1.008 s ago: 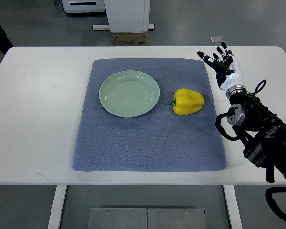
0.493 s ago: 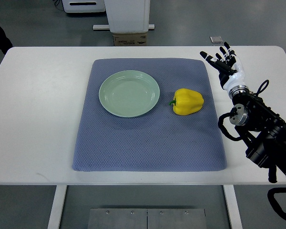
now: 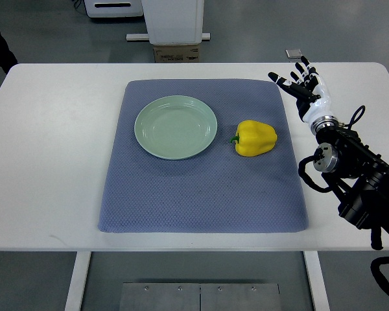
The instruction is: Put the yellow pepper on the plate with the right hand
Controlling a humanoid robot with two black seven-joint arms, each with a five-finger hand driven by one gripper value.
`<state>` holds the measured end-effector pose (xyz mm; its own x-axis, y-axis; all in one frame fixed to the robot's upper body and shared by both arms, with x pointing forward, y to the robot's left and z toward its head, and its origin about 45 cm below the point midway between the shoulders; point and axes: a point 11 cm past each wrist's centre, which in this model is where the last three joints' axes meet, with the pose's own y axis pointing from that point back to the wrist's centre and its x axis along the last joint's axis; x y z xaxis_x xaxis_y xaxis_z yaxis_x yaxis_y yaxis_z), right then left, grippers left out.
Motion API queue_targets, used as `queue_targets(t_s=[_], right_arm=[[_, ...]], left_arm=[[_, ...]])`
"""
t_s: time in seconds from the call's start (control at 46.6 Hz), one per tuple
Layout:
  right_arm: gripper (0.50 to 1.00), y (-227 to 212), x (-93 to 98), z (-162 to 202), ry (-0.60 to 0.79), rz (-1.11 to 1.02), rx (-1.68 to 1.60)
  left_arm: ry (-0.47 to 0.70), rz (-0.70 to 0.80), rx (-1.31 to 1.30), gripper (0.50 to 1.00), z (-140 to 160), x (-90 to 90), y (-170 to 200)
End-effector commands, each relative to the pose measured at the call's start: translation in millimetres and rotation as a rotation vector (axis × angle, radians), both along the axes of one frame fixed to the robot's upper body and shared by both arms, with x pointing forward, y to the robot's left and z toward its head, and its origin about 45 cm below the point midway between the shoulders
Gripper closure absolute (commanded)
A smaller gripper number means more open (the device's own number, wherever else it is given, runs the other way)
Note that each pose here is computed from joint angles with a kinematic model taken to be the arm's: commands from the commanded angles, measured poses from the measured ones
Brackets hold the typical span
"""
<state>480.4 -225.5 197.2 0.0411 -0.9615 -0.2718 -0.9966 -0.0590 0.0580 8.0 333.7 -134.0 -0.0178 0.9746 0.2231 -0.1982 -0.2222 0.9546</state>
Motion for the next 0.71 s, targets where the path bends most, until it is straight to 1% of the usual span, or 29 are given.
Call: queue_targets(t_s=[0.0, 0.279, 0.365, 0.45, 0.686], right_arm=[[0.500, 3.9, -2.8, 3.3, -0.040, 0.036, -0.041], [0.500, -3.1, -8.1, 21.4, -0.159, 0.216, -0.234], [0.500, -8.0, -9.7, 28.0, -0.216, 0.278, -0.332], [0.500, -2.9, -13.5, 34.3, -0.276, 0.354, -0.416], [0.502, 12.5, -27.3, 27.8, -0.285, 0.528, -0.584]], left_arm=[[0.000, 0.000, 0.000, 0.500, 0.0, 0.0, 0.0], [0.000, 0.000, 0.000, 0.500, 0.0, 0.0, 0.0], [0.000, 0.000, 0.001, 0.500, 0.0, 0.0, 0.1], [0.000, 0.000, 0.000, 0.500, 0.0, 0.0, 0.0], [0.000, 0.000, 0.000, 0.500, 0.0, 0.0, 0.0]])
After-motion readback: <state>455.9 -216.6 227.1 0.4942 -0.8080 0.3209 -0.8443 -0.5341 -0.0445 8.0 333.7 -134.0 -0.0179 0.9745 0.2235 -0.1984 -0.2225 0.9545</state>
